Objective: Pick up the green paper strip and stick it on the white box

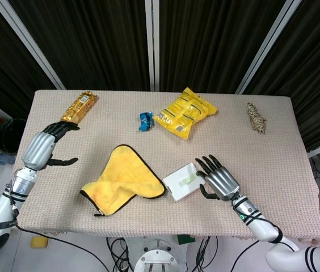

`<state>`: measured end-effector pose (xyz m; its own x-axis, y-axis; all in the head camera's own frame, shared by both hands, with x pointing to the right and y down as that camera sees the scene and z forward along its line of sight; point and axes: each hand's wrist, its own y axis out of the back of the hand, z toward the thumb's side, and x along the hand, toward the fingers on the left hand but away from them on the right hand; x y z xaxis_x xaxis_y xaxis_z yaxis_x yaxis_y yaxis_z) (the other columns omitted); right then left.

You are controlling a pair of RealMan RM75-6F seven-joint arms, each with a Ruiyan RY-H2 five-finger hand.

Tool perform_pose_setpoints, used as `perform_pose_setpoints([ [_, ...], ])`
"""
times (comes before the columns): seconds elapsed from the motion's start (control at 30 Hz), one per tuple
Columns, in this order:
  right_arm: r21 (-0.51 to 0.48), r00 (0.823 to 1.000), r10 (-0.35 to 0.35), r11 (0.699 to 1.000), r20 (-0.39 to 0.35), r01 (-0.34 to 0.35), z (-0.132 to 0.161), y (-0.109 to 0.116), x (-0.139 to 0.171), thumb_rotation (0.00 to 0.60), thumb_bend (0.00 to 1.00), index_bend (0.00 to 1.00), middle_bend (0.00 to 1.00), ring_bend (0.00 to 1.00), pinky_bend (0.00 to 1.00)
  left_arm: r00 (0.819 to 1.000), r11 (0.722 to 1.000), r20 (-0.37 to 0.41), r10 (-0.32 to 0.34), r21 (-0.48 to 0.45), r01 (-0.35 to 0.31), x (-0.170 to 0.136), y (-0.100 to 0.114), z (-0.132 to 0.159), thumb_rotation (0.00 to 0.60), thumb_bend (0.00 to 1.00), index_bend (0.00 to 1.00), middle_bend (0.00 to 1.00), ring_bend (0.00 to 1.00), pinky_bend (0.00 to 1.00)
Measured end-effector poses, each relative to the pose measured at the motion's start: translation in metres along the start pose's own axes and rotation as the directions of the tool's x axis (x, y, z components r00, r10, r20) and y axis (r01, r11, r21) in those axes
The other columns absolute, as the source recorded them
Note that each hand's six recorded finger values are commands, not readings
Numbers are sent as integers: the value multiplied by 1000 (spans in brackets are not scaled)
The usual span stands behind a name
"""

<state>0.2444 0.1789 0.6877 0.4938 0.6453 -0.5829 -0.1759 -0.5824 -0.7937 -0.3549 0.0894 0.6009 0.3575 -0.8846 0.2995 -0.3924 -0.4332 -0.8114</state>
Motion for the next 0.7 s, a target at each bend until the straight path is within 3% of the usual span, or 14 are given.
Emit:
perform_pose_setpoints([
  [0.33,3,999,34,999,8,-34,-2,-9,-3,260,620,323,0,0,0,1000,1000,-4,0,1,0,0,0,-1,600,41,254,227,179,208],
  [0.7,-4,1000,8,1000,10,-8,-3,-3,-5,270,620,325,0,0,0,1000,1000,-4,0,0,0,-1,0,-2,600,41,254,227,179,208],
])
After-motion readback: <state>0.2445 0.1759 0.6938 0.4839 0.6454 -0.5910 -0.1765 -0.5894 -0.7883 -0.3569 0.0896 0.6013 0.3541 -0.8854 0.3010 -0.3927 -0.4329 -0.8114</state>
